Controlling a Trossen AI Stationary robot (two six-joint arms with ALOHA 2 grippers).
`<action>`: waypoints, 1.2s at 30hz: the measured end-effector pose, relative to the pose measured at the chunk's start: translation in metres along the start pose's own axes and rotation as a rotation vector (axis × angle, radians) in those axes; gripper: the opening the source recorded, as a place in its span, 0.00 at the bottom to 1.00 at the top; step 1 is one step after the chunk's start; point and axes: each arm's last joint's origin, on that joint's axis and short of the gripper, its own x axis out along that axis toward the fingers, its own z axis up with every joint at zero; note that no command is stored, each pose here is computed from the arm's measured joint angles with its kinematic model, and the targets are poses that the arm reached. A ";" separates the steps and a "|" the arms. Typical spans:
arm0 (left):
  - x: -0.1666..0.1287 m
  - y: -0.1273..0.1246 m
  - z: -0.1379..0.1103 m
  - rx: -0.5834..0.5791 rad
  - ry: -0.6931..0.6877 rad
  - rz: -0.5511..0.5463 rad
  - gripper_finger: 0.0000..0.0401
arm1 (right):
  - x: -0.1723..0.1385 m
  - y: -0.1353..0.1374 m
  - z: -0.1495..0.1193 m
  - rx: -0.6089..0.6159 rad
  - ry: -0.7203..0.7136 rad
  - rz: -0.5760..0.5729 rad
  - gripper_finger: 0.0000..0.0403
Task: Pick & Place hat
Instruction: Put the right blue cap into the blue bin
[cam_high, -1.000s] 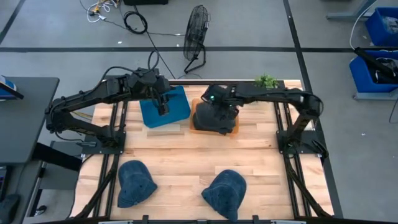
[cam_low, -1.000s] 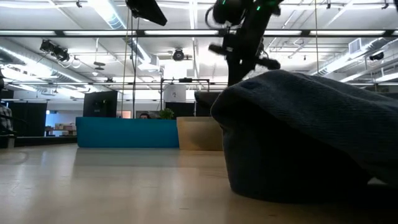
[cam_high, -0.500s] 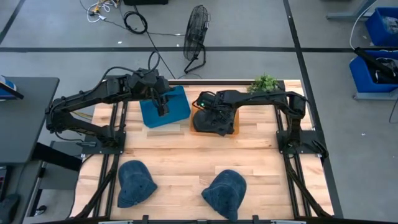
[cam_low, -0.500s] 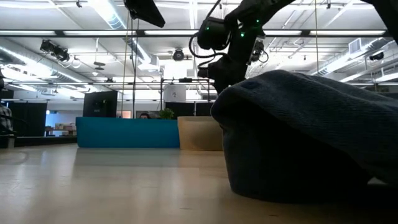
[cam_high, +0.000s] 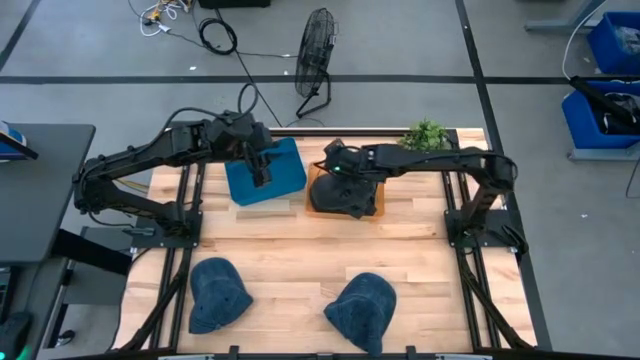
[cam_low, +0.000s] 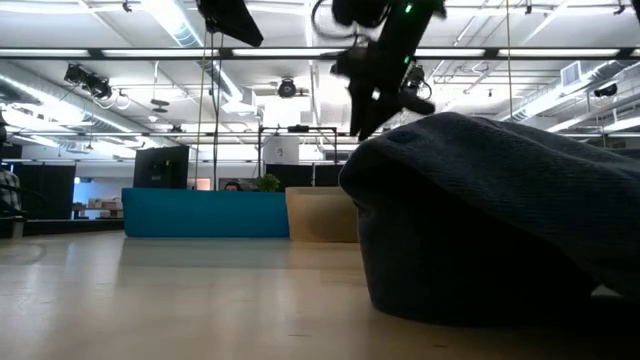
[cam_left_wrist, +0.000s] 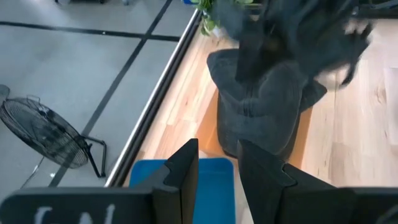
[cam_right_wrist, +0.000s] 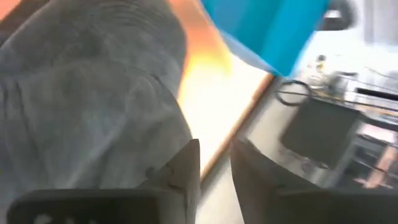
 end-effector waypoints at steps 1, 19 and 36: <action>0.000 0.000 -0.001 0.000 0.007 -0.001 0.29 | -0.010 0.000 0.000 0.003 -0.007 -0.022 0.24; 0.000 -0.001 -0.011 -0.004 0.112 -0.012 0.29 | -0.134 0.055 0.036 0.505 -0.544 0.317 0.26; 0.000 -0.001 -0.011 -0.009 0.110 -0.011 0.29 | -0.093 0.185 0.091 0.697 -0.810 0.661 0.26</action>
